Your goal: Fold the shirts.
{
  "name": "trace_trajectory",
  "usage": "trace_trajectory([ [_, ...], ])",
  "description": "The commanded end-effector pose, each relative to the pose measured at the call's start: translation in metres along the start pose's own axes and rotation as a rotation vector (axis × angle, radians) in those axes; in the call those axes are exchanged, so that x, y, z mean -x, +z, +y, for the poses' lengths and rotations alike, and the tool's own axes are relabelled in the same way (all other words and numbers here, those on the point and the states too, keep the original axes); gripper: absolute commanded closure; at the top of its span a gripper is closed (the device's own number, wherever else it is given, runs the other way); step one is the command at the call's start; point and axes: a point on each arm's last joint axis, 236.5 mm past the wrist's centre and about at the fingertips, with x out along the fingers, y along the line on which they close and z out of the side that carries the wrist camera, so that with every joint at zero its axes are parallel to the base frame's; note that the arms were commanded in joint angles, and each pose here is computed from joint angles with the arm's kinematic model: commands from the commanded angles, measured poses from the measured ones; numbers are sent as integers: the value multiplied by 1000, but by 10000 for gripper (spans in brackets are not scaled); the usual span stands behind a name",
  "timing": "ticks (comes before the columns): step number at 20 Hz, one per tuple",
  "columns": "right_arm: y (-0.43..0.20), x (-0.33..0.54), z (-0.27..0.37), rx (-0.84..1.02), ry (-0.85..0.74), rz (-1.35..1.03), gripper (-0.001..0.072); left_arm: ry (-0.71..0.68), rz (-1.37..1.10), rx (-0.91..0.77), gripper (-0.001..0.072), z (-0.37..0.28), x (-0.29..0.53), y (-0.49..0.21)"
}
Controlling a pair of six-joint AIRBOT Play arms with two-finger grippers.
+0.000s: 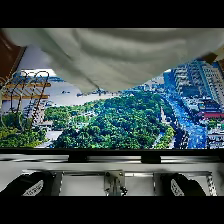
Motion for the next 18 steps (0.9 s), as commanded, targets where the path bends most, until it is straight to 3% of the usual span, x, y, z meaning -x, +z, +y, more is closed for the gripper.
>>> trace_trajectory([
  [1,122,115,17,49,-31,-361,639,37,-467,-86,673,-39,132,129],
  [4,113,127,14,43,-55,-314,639,92,-412,-120,673,-33,145,107],
  [7,49,92,-12,45,-137,-45,638,214,-230,-181,673,6,113,61],
  [10,-54,45,-31,23,-157,355,639,302,5,-204,672,53,59,-8],
  [13,-168,-9,-41,-26,-127,727,639,300,234,-158,673,88,-8,-99],
  [18,-355,-91,-57,-118,-131,1072,638,282,579,-75,673,135,-98,-264],
])
